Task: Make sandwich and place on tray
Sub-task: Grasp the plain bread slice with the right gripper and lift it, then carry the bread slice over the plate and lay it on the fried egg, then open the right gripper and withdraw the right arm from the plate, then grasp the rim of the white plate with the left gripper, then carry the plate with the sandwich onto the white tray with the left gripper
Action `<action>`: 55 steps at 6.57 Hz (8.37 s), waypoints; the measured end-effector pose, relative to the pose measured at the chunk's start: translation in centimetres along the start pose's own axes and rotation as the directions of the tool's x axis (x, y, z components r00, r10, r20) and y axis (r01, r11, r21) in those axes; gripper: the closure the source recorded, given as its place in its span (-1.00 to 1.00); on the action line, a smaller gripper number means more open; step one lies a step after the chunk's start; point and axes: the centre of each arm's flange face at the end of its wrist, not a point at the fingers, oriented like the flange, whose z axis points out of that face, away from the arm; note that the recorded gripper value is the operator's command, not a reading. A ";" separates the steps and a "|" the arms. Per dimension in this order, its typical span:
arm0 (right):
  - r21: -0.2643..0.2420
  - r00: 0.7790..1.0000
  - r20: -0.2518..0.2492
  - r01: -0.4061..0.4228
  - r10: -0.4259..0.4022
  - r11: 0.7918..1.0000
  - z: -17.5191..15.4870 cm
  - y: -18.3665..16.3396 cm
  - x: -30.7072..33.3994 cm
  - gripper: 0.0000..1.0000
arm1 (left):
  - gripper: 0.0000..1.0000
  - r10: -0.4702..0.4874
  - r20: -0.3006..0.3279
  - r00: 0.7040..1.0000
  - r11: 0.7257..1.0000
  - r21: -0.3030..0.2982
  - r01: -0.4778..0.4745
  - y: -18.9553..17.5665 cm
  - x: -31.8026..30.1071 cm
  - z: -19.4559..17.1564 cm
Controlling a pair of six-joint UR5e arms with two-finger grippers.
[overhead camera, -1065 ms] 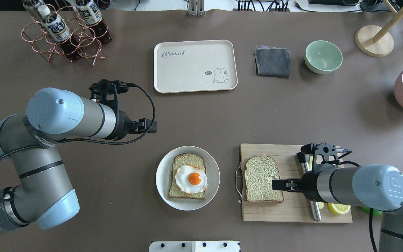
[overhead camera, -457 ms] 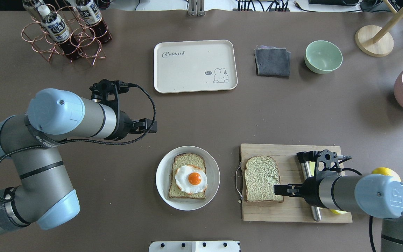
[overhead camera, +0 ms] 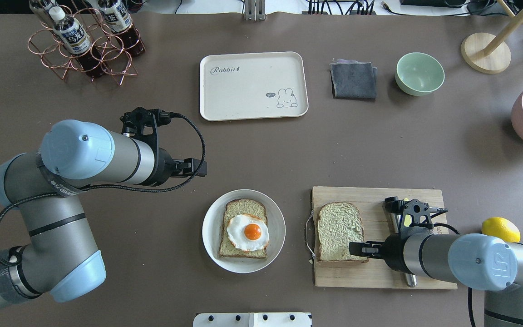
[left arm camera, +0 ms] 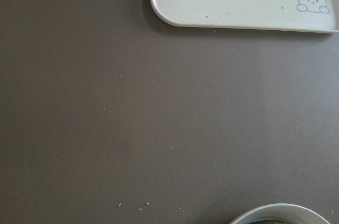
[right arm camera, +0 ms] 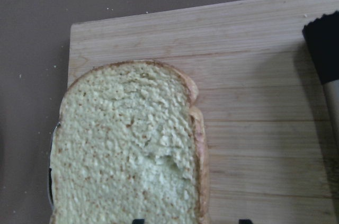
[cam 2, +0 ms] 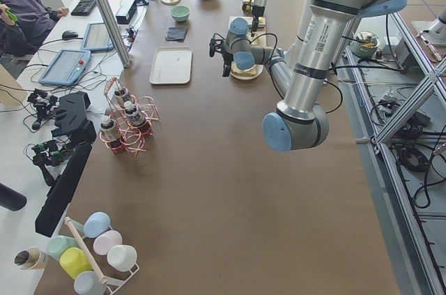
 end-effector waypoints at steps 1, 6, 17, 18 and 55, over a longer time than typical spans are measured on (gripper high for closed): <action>-0.002 1.000 0.001 -0.003 0.003 1.000 0.0 0.2 -0.1 0.99 | -0.96 0.000 0.000 1.000 1.000 0.000 0.000 0.0 0.0 0.0; 0.011 0.998 0.061 -0.009 0.009 1.000 -3.0 0.2 -2.2 1.00 | -0.96 0.001 0.000 1.000 1.000 -0.003 -0.001 0.0 0.0 0.2; 0.047 0.993 0.113 0.015 -0.020 0.999 -0.9 0.5 -21.8 1.00 | -0.96 0.080 0.009 0.997 0.995 -0.058 -0.079 -1.5 -3.5 -0.4; 0.049 0.993 0.110 0.026 -0.031 0.998 -0.3 0.5 -22.3 1.00 | -0.96 0.080 0.009 0.997 0.995 -0.059 -0.079 -1.5 -3.5 -0.4; -0.153 0.916 -0.264 0.270 -0.303 0.951 -24.3 -30.5 31.4 -1.00 | 1.00 -0.067 -0.135 0.989 0.993 -0.110 0.053 -5.6 0.0 2.8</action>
